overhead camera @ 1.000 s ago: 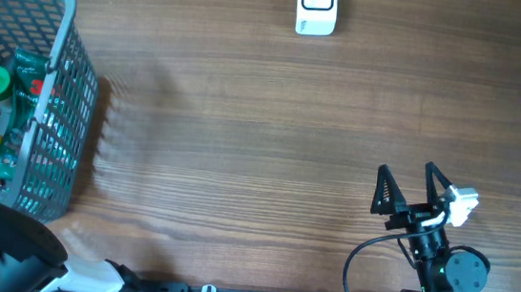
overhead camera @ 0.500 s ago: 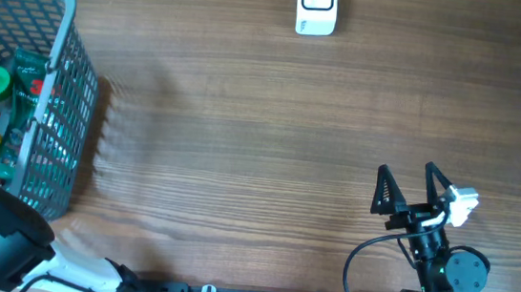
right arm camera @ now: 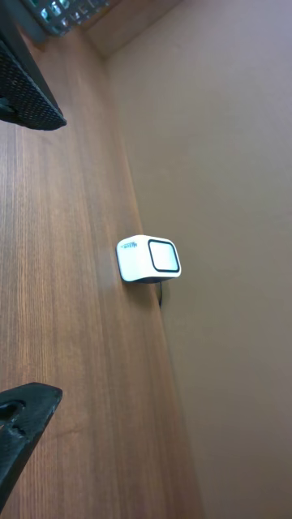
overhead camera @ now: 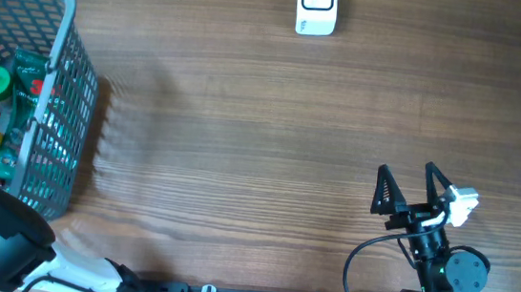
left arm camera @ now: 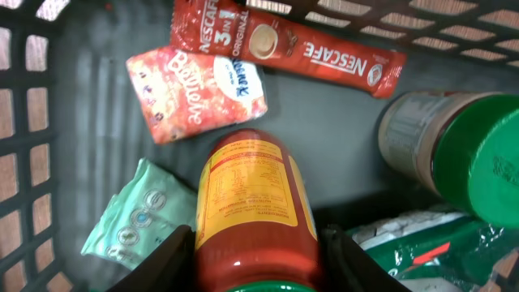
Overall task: Scan the item barcode
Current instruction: 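Reach the left gripper into the basket and grasp the sauce bottle, then lift the sauce bottle out and set it upright on the table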
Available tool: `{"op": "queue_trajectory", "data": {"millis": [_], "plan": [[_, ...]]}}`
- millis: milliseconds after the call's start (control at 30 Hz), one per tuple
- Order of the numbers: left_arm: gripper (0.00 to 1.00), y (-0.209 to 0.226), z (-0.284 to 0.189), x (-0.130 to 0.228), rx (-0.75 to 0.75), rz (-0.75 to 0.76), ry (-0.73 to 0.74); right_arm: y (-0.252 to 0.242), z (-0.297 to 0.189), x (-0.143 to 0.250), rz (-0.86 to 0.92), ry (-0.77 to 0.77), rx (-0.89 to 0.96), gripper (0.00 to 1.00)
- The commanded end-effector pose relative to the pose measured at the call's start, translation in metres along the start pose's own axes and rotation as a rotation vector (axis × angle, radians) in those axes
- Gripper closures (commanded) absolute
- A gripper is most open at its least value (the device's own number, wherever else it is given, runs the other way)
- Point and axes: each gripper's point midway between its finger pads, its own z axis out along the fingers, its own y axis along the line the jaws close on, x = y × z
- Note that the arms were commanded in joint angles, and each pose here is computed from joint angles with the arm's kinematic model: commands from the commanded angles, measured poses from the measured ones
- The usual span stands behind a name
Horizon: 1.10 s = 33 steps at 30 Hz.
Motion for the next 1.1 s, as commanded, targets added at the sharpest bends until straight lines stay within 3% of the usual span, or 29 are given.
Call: {"op": "queue_trajectory", "data": {"millis": [0, 133, 233, 433, 633, 1067], "plan": [[0.64, -0.017, -0.078, -0.023, 0.165, 0.001, -0.138, -0.001, 0.000, -0.002, 0.004, -0.011, 0.006, 0.00], [0.64, -0.021, -0.162, -0.032, 0.318, -0.011, -0.251, -0.001, 0.000, -0.002, 0.004, -0.011, 0.006, 0.00], [0.63, -0.028, -0.224, -0.015, 0.522, 0.013, -0.255, -0.001, 0.000, -0.002, 0.004, -0.011, 0.006, 0.00], [0.67, -0.037, -0.298, 0.044, 0.844, 0.139, -0.149, -0.001, 0.000, -0.002, 0.003, -0.011, 0.006, 0.00], [0.66, -0.042, -0.337, 0.122, 0.980, 0.350, -0.057, -0.001, 0.000, -0.002, 0.004, -0.011, 0.006, 0.00], [0.67, -0.052, -0.280, 0.264, 0.686, 0.795, 0.057, -0.001, 0.000, -0.002, 0.004, -0.011, 0.006, 0.00]]}}
